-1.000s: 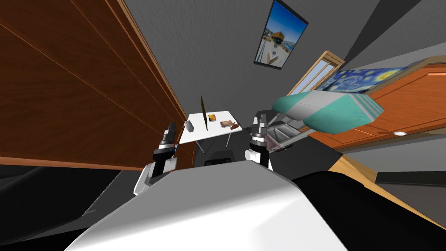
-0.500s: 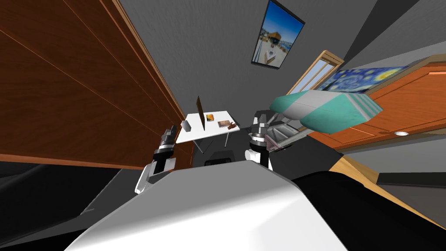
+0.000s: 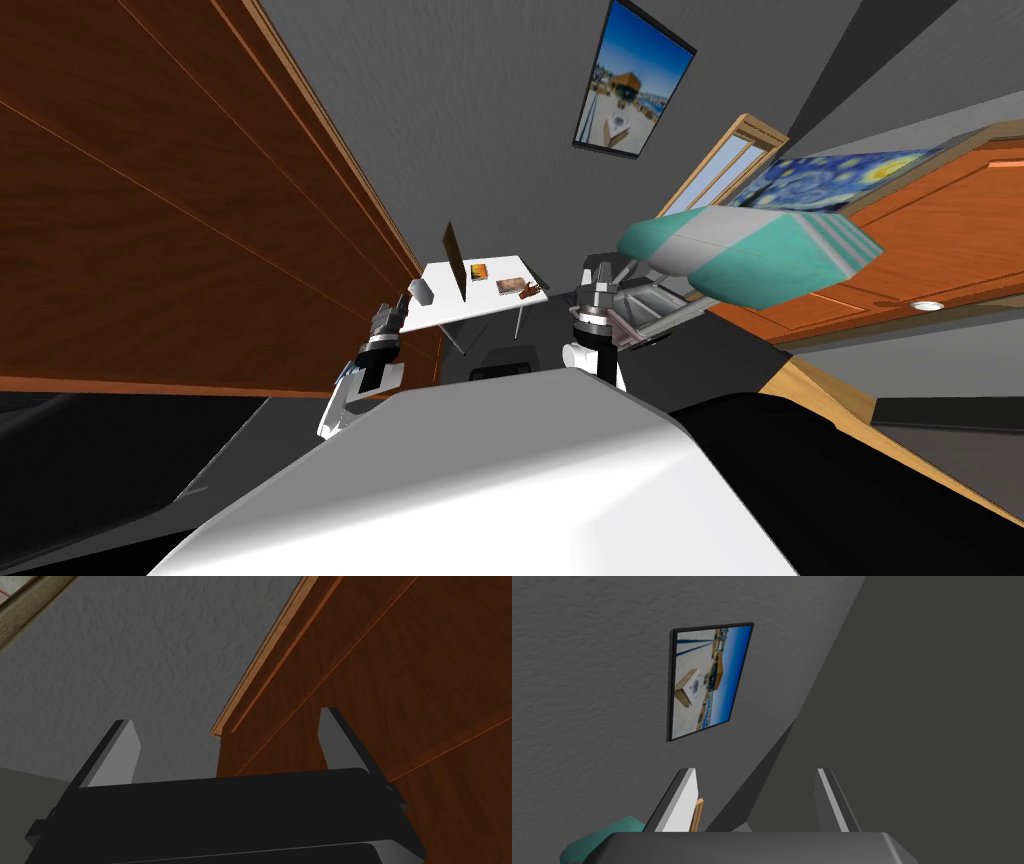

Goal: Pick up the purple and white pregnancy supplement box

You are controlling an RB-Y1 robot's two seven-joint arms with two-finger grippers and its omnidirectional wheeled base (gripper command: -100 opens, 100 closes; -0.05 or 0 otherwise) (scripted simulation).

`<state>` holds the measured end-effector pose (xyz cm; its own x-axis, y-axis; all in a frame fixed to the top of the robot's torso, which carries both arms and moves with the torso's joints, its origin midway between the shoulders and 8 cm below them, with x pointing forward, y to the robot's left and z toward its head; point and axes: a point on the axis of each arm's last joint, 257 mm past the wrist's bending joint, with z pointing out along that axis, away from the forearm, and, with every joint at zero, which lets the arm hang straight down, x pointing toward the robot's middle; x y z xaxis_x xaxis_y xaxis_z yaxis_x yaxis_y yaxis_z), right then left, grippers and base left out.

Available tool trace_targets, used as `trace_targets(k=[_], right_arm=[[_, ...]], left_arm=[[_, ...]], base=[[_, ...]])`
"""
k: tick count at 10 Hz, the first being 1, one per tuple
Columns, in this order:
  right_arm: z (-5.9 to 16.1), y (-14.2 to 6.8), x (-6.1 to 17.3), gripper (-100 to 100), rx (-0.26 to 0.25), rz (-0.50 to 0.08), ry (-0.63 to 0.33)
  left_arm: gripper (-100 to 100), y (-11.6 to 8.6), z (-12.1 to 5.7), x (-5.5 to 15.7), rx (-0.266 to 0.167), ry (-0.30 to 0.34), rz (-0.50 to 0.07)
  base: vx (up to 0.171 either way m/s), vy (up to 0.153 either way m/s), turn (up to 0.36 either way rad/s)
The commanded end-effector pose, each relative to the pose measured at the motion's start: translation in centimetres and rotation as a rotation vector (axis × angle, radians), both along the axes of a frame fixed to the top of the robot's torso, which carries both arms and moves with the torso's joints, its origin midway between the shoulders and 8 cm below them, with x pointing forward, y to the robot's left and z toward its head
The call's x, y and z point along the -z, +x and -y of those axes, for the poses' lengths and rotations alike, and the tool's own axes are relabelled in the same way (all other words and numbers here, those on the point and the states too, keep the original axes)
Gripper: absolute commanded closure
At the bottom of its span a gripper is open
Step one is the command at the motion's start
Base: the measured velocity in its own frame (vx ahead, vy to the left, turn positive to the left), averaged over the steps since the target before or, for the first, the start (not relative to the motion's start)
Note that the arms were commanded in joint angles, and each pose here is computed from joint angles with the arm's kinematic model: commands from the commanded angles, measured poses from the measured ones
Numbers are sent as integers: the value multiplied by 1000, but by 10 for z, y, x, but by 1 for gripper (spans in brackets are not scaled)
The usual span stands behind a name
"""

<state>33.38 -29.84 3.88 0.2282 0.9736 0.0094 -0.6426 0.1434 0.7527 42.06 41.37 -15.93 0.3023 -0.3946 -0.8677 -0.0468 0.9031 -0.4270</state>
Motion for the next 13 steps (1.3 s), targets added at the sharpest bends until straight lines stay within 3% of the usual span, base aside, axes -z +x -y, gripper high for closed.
trace_targets(k=[1, 8, 13], right_arm=[[0, 0, 0, 0, 0, 0, 0], [0, 0, 0, 0, 0, 0, 0], [0, 0, 0, 0, 0, 0, 0]], left_arm=[[-100, 3, -5, 15, -18, 28, -37], [-100, 11, -16, 79, -46, 101, -174], [-100, 14, -23, 111, -48, 151, -248]], base=[[52, -3, -9], [74, 9, -17], [66, 14, -13]])
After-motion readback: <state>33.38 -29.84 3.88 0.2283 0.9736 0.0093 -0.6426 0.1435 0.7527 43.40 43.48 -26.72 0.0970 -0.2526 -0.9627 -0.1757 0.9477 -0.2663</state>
